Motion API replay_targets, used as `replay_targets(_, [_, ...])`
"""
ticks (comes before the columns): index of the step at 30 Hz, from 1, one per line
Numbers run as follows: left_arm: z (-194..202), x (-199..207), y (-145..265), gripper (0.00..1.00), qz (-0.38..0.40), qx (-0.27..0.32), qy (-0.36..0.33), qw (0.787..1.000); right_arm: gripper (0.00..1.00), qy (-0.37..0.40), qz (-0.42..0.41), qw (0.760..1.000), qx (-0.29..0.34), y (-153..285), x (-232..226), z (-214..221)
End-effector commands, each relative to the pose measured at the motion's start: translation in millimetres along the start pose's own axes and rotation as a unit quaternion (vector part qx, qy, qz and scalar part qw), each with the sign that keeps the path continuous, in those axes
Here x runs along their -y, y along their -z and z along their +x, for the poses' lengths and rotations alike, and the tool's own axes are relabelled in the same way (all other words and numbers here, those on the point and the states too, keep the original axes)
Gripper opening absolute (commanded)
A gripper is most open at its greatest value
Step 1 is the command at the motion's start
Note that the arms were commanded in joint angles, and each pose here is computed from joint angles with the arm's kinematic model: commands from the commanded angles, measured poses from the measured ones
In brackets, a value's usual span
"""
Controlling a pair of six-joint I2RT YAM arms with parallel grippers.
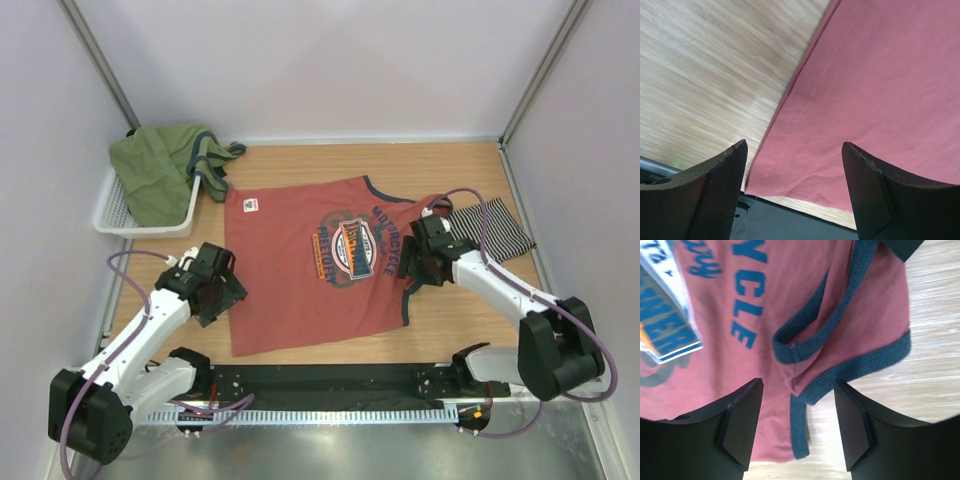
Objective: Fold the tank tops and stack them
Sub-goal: Flatten the tank top out
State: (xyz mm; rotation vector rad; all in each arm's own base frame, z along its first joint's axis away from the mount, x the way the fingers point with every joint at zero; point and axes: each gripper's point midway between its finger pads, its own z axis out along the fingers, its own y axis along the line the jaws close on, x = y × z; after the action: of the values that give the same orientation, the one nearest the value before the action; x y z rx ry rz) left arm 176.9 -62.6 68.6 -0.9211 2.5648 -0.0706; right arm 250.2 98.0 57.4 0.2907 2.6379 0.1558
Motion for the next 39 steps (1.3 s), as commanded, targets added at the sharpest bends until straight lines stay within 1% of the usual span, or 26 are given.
replay_targets(1, [3,1,-1,0.77,0.004,-0.006,0.015,1.0,0.65,0.004,0.023,1.0,0.017,-13,-4,-12])
replay_targets(3, [3,-3,-1,0.77,0.001,-0.001,0.02,1.0,0.58,0.013,0.017,1.0,0.01,-18,-10,-10])
replay_targets(4, [3,-5,-1,0.77,-0.001,0.001,0.021,1.0,0.56,0.016,0.021,1.0,0.003,-23,-10,-7])
replay_targets(5, [5,-6,-1,0.77,-0.002,-0.001,0.025,1.0,0.41,0.018,0.021,1.0,0.002,-24,-11,-7])
replay_targets(8, [6,-8,0,0.77,0.0,-0.001,0.031,1.0,0.15,0.013,0.046,0.999,0.021,-22,-3,-15])
replay_targets(9, [6,-8,0,0.77,0.0,-0.001,0.032,0.999,0.01,0.008,0.059,0.998,0.028,-17,3,-19])
replay_targets(10, [6,-8,1,0.77,0.002,0.0,0.033,0.999,0.01,-0.002,0.079,0.996,0.045,-14,13,-26])
replay_targets(11, [6,-8,1,0.77,0.003,0.001,0.033,0.999,0.01,-0.016,0.075,0.994,0.071,-1,16,-37])
replay_targets(13, [7,-9,3,0.77,0.005,-0.001,0.038,0.999,0.01,-0.062,0.105,0.987,0.103,12,40,-49])
replay_targets(14, [9,-9,2,0.76,0.006,-0.003,0.038,0.999,0.05,-0.082,0.104,0.983,0.128,24,47,-58])
replay_targets(17, [13,-10,0,0.77,0.008,-0.01,0.041,0.999,0.16,-0.154,0.14,0.966,0.155,36,85,-62])
replay_targets(18, [15,-11,0,0.76,0.008,-0.013,0.042,0.999,0.2,-0.176,0.156,0.96,0.149,34,97,-54])
replay_targets(19, [16,-11,-1,0.76,0.008,-0.015,0.045,0.999,0.56,-0.199,0.169,0.953,0.152,37,106,-53])
replay_targets(20, [19,-13,-2,0.76,0.005,-0.021,0.045,0.999,0.84,-0.211,0.182,0.948,0.156,40,113,-51])
replay_targets(21, [21,-14,-3,0.76,0.003,-0.023,0.046,0.999,0.91,-0.216,0.172,0.948,0.157,44,110,-51])
replay_targets(22, [21,-15,-3,0.77,0.001,-0.023,0.051,0.998,0.91,-0.213,0.157,0.952,0.157,45,105,-51])
replay_targets(23, [23,-18,-3,0.76,-0.005,-0.026,0.053,0.998,0.84,-0.214,0.125,0.957,0.15,46,94,-49])
replay_targets(25, [23,-24,-1,0.76,-0.017,-0.022,0.063,0.998,0.68,-0.21,0.093,0.964,0.134,45,82,-45])
replay_targets(26, [23,-26,-1,0.76,-0.025,-0.022,0.074,0.997,0.64,-0.209,0.076,0.968,0.112,43,75,-37])
replay_targets(27, [24,-30,0,0.76,-0.035,-0.022,0.076,0.996,0.64,-0.208,0.04,0.974,0.085,42,60,-28])
replay_targets(30, [25,-33,2,0.76,-0.049,-0.029,0.079,0.995,0.64,-0.203,-0.01,0.979,0.033,39,29,-3])
replay_targets(32, [27,-33,3,0.76,-0.052,-0.036,0.08,0.995,0.63,-0.215,-0.005,0.976,0.015,41,22,10])
replay_targets(34, [31,-34,4,0.76,-0.057,-0.048,0.081,0.994,0.63,-0.202,0.005,0.979,0.003,42,14,22])
replay_targets(36, [35,-37,6,0.76,-0.066,-0.057,0.08,0.993,0.6,-0.202,0.021,0.979,-0.023,42,13,38])
replay_targets(37, [36,-37,7,0.76,-0.068,-0.061,0.08,0.993,0.54,-0.189,0.011,0.981,-0.037,42,5,47])
replay_targets(39, [38,-40,9,0.76,-0.075,-0.066,0.079,0.992,0.53,-0.186,0.011,0.981,-0.057,36,2,62])
